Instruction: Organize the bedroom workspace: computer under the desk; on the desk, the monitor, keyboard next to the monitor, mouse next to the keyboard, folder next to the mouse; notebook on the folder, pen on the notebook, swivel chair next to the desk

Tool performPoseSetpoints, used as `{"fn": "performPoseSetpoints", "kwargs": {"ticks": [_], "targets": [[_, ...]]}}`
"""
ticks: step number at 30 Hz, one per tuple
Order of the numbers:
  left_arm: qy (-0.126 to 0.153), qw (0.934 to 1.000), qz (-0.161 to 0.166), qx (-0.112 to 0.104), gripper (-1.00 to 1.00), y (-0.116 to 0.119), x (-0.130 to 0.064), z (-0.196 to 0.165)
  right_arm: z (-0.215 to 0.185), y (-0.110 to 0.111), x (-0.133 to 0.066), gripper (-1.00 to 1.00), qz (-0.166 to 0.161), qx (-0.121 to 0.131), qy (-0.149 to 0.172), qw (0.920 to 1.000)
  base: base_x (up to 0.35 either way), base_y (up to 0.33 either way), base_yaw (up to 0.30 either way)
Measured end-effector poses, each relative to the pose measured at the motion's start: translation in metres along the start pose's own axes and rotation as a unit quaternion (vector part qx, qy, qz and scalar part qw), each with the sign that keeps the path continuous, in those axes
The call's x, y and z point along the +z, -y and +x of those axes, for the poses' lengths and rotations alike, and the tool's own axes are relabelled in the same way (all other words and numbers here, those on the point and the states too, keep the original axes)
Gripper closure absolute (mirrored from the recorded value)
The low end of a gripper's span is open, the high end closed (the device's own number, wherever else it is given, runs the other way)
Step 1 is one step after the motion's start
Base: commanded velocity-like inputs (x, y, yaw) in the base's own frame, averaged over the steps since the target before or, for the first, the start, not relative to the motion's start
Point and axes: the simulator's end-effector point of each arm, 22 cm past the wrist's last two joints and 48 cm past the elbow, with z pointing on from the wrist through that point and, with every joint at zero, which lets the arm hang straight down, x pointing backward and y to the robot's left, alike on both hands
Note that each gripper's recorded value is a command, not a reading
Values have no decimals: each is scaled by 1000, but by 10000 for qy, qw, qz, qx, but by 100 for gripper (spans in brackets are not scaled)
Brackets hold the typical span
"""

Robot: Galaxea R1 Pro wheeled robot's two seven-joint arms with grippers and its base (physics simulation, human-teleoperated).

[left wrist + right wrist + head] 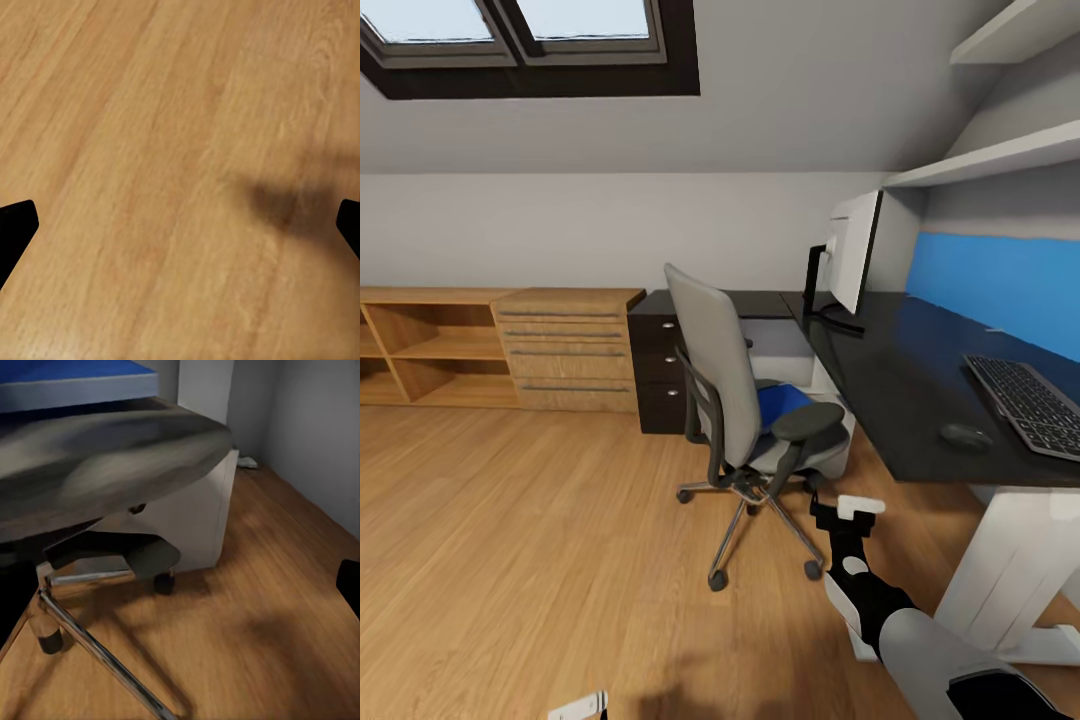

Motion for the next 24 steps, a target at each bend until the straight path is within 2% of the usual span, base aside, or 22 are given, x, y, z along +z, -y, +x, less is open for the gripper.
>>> {"fn": "performPoseSetpoints", "kwargs": {"ticks": [10, 24], "targets": [[3, 10000, -3, 3, -100, -2, 12, 20, 21, 0, -2, -100, -3, 18, 47, 10000, 0, 0, 0], [-5, 10000, -19, 1, -100, -4, 13, 20, 21, 0, -2, -100, -3, 20, 57, 10000, 0, 0, 0]]}}
